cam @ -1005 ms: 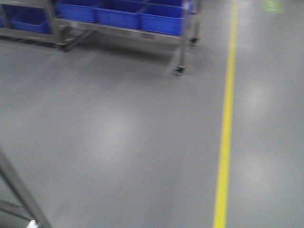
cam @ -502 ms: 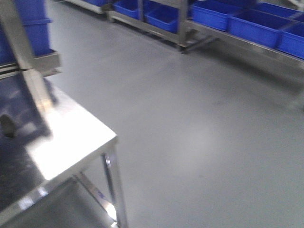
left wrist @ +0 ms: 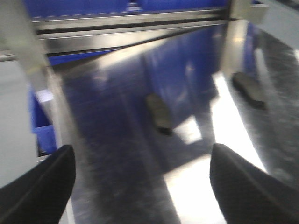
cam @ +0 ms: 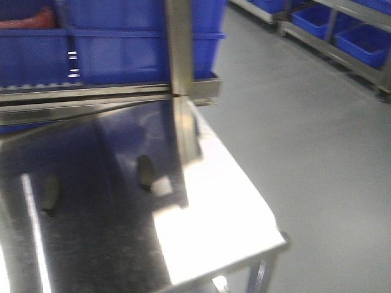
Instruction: Move and align brake pads A on conveyor
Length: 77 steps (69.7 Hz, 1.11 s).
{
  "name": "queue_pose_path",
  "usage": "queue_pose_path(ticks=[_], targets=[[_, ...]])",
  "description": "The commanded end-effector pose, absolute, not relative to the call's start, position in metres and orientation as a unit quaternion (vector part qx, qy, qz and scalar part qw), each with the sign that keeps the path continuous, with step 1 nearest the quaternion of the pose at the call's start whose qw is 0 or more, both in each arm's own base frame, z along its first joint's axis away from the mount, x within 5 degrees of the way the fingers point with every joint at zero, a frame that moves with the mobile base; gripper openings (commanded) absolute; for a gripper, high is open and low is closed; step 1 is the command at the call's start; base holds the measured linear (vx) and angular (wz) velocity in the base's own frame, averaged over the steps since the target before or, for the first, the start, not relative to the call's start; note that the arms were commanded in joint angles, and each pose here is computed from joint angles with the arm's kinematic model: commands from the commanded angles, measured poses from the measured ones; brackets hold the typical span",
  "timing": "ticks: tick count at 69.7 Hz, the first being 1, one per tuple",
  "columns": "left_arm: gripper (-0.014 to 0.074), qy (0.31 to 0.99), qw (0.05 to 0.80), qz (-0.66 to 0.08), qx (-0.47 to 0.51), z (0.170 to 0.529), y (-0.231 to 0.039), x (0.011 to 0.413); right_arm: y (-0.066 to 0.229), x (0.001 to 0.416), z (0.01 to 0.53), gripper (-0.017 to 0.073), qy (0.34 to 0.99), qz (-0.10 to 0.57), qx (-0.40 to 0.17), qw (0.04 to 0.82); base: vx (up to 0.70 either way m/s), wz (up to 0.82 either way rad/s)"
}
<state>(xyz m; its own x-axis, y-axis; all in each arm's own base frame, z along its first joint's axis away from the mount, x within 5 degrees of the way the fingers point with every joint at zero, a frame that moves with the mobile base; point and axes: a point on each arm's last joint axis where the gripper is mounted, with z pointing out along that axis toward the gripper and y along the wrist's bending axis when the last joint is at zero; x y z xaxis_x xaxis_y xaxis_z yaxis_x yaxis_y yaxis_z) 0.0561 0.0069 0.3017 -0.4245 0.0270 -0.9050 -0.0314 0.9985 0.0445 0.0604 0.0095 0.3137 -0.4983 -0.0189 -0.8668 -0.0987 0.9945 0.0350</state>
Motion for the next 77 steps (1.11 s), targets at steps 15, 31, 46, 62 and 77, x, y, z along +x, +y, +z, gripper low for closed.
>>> queue_pose_path(ticks=[15,31,46,62,77], targets=[[0.0554,0.822,0.568,0.026,0.001,0.3141,0.0063,0.059,0.0091,0.0634,0.3267,0.0578,0.843,0.036,-0.034,0.536,0.17,0.68],[0.0554,0.822,0.568,0.026,0.001,0.3141,0.0063,0.059,0.0091,0.0634,0.3267,0.0578,0.843,0.036,-0.034,0.536,0.13,0.51],[0.0554,0.822,0.568,0.026,0.001,0.3141,0.0063,0.059,0.0091,0.0634,0.3267,0.0578,0.843,0.036,-0.034,0.536,0.11,0.37],[0.0554,0.822,0.568,0.026,0.001,0.3141,0.0063,0.059,0.0091,0.0634,0.3267,0.0578,0.843,0.036,-0.034,0.536,0.09,0.21],[0.0554,0.822,0.568,0.026,0.001,0.3141,0.0063,0.059,0.0091,0.0634,0.3267,0.0578,0.843,0.036,-0.034,0.536,0.05,0.07]])
